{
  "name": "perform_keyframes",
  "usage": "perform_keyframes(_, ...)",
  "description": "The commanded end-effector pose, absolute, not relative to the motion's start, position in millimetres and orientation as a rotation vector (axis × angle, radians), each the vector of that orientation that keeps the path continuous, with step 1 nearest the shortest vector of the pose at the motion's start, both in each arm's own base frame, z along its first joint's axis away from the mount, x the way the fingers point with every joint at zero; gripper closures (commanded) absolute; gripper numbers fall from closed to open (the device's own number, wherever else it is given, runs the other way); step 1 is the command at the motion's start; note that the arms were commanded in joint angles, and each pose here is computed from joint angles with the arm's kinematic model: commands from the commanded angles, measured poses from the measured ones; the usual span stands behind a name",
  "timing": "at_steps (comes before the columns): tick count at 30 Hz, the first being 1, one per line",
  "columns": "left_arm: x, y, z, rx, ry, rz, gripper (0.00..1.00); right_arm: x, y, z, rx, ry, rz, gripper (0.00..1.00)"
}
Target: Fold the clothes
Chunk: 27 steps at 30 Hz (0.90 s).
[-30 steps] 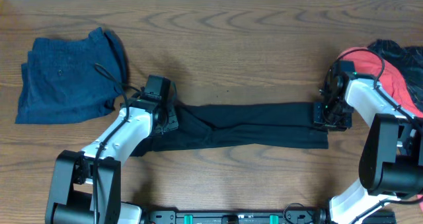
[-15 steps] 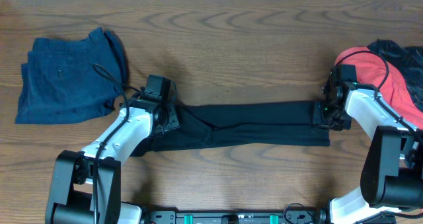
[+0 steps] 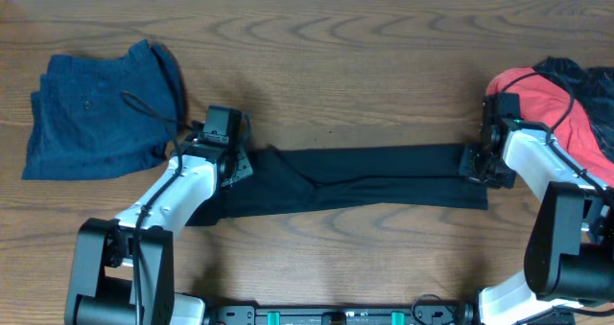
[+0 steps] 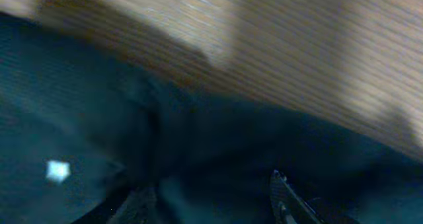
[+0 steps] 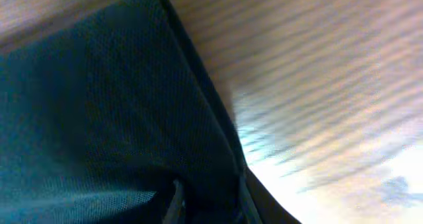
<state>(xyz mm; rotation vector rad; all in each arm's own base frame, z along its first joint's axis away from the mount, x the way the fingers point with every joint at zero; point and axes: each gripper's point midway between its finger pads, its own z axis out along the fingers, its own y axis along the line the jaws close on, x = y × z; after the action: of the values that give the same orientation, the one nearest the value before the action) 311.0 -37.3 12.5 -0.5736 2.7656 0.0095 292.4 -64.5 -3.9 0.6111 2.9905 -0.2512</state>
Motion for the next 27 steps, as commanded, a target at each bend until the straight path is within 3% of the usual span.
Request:
perform_keyframes(1,307,-21,8,-0.647,2.740,0.111,0.42,254,-103,-25,0.731,3.044,-0.550,0.75)
perform_keyframes(6,310,-35,12,-0.583,2.766,0.004,0.42,254,-103,-25,0.734,3.044,-0.543,0.71)
perform_keyframes(16,354,-67,102,-0.198,2.535,-0.185,0.30,255,-102,-26,0.734,3.046,-0.534,0.67)
perform_keyframes(27,353,-129,51,0.078,2.656,-0.526,0.30,255,-94,-28,0.740,3.062,-0.461,0.67)
